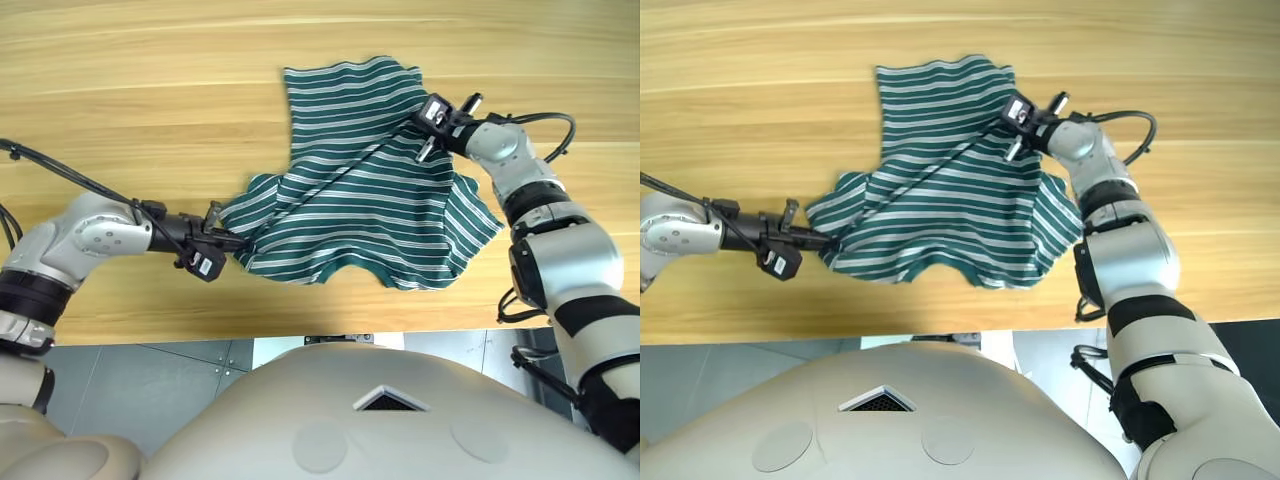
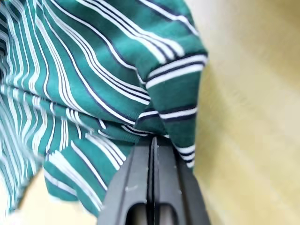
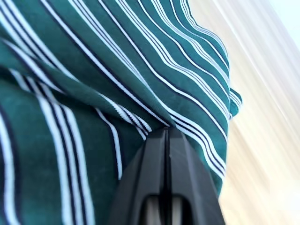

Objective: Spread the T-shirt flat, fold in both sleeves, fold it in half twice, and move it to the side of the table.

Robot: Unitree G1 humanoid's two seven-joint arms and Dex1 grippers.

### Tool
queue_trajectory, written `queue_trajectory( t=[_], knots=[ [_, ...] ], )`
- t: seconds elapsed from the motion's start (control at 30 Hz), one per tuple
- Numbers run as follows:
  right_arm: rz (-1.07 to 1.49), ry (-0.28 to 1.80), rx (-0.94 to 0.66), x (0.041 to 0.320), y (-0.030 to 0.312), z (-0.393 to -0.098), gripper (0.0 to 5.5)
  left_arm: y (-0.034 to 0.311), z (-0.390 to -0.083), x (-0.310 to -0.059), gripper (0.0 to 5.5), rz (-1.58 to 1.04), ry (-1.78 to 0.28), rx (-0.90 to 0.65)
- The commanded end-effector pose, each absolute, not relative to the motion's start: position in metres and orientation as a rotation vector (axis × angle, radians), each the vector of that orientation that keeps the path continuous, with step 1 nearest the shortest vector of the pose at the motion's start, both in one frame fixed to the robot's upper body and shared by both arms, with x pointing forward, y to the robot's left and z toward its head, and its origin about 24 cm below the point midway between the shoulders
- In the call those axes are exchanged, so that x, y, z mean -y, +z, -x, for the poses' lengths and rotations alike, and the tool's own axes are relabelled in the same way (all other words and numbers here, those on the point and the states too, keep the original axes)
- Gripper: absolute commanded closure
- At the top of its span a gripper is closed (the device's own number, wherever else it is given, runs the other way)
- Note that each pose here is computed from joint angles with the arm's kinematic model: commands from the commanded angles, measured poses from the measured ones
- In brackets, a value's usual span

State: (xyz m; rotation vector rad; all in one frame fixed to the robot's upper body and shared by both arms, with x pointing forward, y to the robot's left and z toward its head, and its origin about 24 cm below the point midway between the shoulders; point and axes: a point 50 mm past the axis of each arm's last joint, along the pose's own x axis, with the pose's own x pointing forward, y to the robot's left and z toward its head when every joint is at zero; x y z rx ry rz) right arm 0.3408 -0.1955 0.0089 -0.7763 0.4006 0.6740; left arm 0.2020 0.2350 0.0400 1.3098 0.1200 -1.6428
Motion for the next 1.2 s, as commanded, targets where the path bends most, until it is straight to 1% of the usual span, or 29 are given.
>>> queue_trajectory(
  t=[0.03, 0.13, 0.2, 0.37, 0.5, 0.53, 0.6, 0.63, 0.7, 0.77, 0.83, 0.9, 0.97, 1.03, 1.07, 1.13, 1.2],
  knots=[
    [0.822, 0.600, -0.746, 0.258, -0.029, -0.298, 5.48, -0.023, -0.169, -0.293, 5.50, -1.388, -1.728, -0.770],
    [0.774, 0.569, -0.764, 0.277, -0.028, -0.289, 5.48, -0.031, -0.171, -0.307, 5.50, -1.405, -1.677, -0.856],
    [0.748, 0.529, -0.781, 0.290, -0.026, -0.284, 5.48, -0.036, -0.169, -0.312, 5.50, -1.397, -1.658, -0.890],
    [0.669, 0.364, -0.788, 0.324, -0.013, -0.277, 5.48, -0.047, -0.166, -0.318, 5.50, -1.389, -1.641, -0.931],
    [0.621, 0.296, -0.742, 0.335, -0.001, -0.280, 5.48, -0.054, -0.162, -0.318, 5.50, -1.380, -1.645, -0.935],
    [0.599, 0.293, -0.714, 0.335, 0.003, -0.282, 5.48, -0.055, -0.161, -0.318, 5.50, -1.378, -1.645, -0.936],
    [0.441, 0.292, -0.588, 0.332, 0.018, -0.293, 5.48, -0.058, -0.158, -0.318, 5.50, -1.376, -1.646, -0.938],
    [0.286, 0.257, -0.484, 0.333, 0.032, -0.301, 5.48, -0.060, -0.157, -0.318, 5.50, -1.377, -1.645, -0.940],
    [0.050, 0.168, -0.340, 0.340, 0.051, -0.309, 5.48, -0.063, -0.155, -0.318, 5.50, -1.380, -1.645, -0.941],
    [-0.046, 0.104, -0.302, 0.345, 0.054, -0.310, 5.48, -0.066, -0.154, -0.315, 5.50, -1.378, -1.652, -0.928],
    [-0.041, 0.121, -0.307, 0.340, 0.050, -0.310, 5.48, -0.067, -0.153, -0.314, 5.50, -1.370, -1.662, -0.916],
    [0.003, 0.234, -0.291, 0.323, 0.046, -0.314, 5.48, -0.068, -0.149, -0.312, 5.50, -1.349, -1.673, -0.897],
    [0.087, 0.454, -0.244, 0.294, 0.043, -0.318, 5.48, -0.067, -0.147, -0.308, 5.50, -1.294, -1.685, -0.854],
    [0.167, 0.724, -0.152, 0.264, 0.041, -0.313, 5.48, -0.065, -0.146, -0.306, 5.50, -1.268, -1.695, -0.826],
    [0.201, 0.875, -0.081, 0.248, 0.042, -0.306, 5.48, -0.064, -0.147, -0.306, 5.50, -1.270, -1.698, -0.821],
    [0.259, 1.196, 0.068, 0.215, 0.045, -0.283, 5.48, -0.065, -0.146, -0.306, 5.50, -1.275, -1.704, -0.819],
    [0.293, 1.423, 0.157, 0.192, 0.049, -0.256, 5.48, -0.066, -0.145, -0.306, 5.50, -1.279, -1.707, -0.818]
  ],
)
